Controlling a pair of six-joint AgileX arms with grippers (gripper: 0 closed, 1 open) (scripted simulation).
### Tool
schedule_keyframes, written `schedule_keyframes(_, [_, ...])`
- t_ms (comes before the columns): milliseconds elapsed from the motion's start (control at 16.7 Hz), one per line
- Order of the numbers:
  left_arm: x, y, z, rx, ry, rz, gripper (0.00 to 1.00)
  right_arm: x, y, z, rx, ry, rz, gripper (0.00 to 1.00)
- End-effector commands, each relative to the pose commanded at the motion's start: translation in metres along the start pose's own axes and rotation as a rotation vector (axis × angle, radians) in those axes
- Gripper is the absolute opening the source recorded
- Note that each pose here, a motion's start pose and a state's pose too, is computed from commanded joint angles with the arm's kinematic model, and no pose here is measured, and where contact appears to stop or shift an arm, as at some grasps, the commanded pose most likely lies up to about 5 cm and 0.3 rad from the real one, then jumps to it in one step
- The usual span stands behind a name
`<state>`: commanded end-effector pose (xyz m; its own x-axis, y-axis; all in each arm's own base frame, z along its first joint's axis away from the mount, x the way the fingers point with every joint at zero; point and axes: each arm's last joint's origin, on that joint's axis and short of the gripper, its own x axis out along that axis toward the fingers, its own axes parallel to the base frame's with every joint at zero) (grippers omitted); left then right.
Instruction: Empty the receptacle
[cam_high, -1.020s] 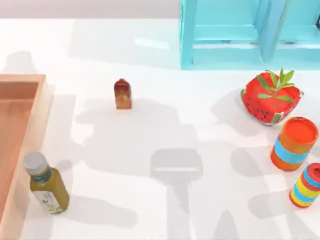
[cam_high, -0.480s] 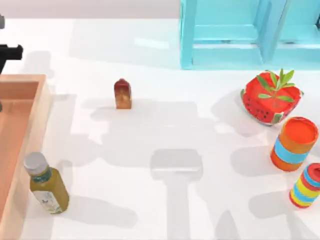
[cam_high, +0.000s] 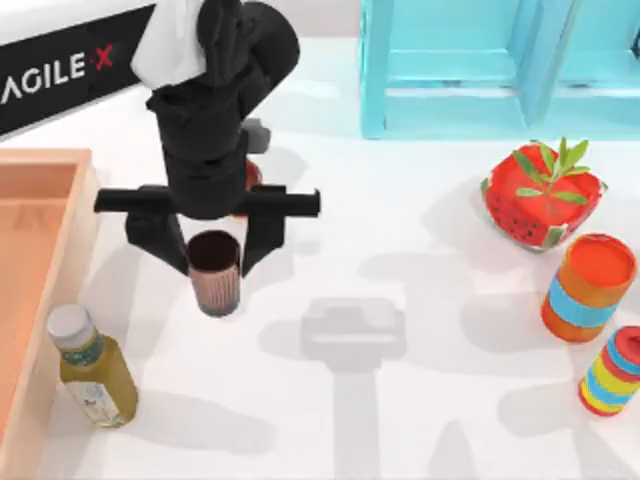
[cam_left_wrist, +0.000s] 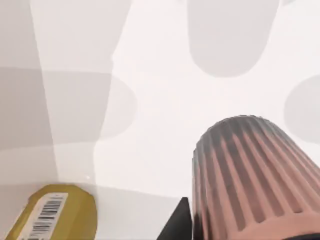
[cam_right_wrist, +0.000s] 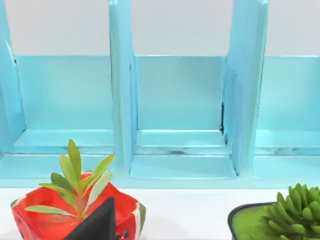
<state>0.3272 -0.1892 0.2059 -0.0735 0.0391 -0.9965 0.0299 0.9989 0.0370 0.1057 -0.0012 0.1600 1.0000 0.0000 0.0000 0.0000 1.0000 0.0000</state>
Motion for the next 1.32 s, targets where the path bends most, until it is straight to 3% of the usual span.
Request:
schedule_keyframes(120, [0.006,-0.033,-0.02,-0.002,-0.032,-0.006,0.0,0.0,0.0,0.0,0.0,0.0,0.0,1.0])
schedule_keyframes(300, [0.007,-0.056,-0.038,-0.003,-0.074,-0.029,0.0,0.0,0.0,0.0,0.0,0.0,0.0,1.0])
schedule_keyframes(600, [0.009,-0.057,-0.037,-0.004,-0.072,-0.028,0.0,0.0,0.0,0.0,0.0,0.0,0.0,1.0])
schedule_keyframes(1020, [0.048,-0.059,-0.036,-0.004,-0.077,-0.031,0.0,0.0,0.0,0.0,0.0,0.0,0.0,1.0])
schedule_keyframes(1320, [0.052,-0.059,-0.036,-0.003,-0.076,-0.03,0.0,0.0,0.0,0.0,0.0,0.0,0.0,1.0])
